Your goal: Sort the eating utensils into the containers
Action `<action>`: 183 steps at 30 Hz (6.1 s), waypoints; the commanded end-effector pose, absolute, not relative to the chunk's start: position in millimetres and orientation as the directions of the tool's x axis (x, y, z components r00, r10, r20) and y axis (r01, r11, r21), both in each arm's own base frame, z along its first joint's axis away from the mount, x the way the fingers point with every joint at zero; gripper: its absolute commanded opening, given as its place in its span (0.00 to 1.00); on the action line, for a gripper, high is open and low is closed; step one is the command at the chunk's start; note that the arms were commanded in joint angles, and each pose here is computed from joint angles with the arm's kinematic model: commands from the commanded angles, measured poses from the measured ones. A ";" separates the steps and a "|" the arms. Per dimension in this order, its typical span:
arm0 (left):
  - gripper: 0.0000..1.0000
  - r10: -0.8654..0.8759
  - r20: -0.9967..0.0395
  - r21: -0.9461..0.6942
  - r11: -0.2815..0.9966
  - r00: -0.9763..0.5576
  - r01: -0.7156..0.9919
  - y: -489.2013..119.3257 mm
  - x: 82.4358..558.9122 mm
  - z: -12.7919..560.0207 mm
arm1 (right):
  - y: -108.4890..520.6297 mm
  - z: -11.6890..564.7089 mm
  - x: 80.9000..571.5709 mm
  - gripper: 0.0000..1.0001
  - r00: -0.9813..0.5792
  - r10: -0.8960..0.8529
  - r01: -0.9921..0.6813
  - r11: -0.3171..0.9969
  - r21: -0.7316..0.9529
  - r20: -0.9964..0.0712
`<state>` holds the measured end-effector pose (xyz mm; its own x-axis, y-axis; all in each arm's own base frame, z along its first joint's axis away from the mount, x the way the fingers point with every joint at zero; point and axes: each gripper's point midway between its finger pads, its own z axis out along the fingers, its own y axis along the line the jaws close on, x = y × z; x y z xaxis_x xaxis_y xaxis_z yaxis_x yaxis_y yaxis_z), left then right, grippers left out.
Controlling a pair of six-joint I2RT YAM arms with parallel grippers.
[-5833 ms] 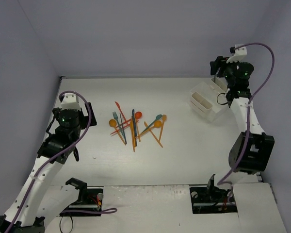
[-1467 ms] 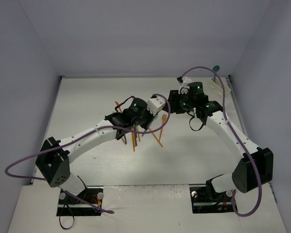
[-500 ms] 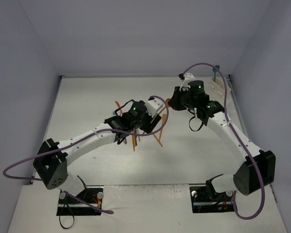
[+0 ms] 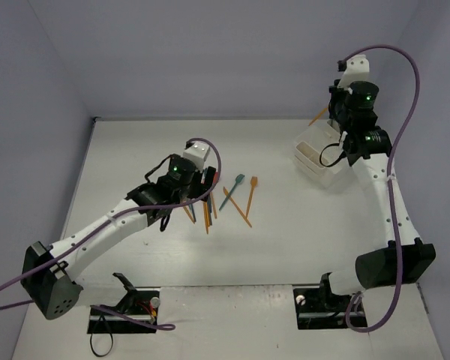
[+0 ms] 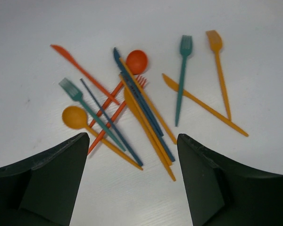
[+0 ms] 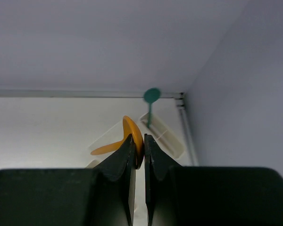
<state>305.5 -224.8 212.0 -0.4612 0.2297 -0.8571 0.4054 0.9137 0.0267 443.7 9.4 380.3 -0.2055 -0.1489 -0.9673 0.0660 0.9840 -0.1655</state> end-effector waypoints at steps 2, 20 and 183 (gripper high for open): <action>0.72 0.058 -0.816 -0.103 0.964 -0.575 0.243 -182.8 300.8 205.3 | -43.6 392.1 483.4 0.00 -0.235 -0.344 0.183 0.903 -0.389 -0.909; 0.72 0.057 -0.756 -0.086 0.979 -0.652 0.185 -157.0 293.4 166.4 | -98.2 375.5 555.8 0.00 -0.251 -0.469 0.213 0.827 -0.521 -0.847; 0.47 -0.141 -0.380 -0.038 0.990 -0.914 -0.137 -121.6 253.3 39.0 | 71.4 225.5 353.1 0.59 -0.427 0.190 -0.134 0.953 0.270 -0.884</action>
<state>251.9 -121.8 20.9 -0.9381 -0.1080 -0.3292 -0.1150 0.9934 0.0017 343.5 66.5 206.1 -0.4851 0.1898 -0.8536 -0.0985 0.9581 0.2690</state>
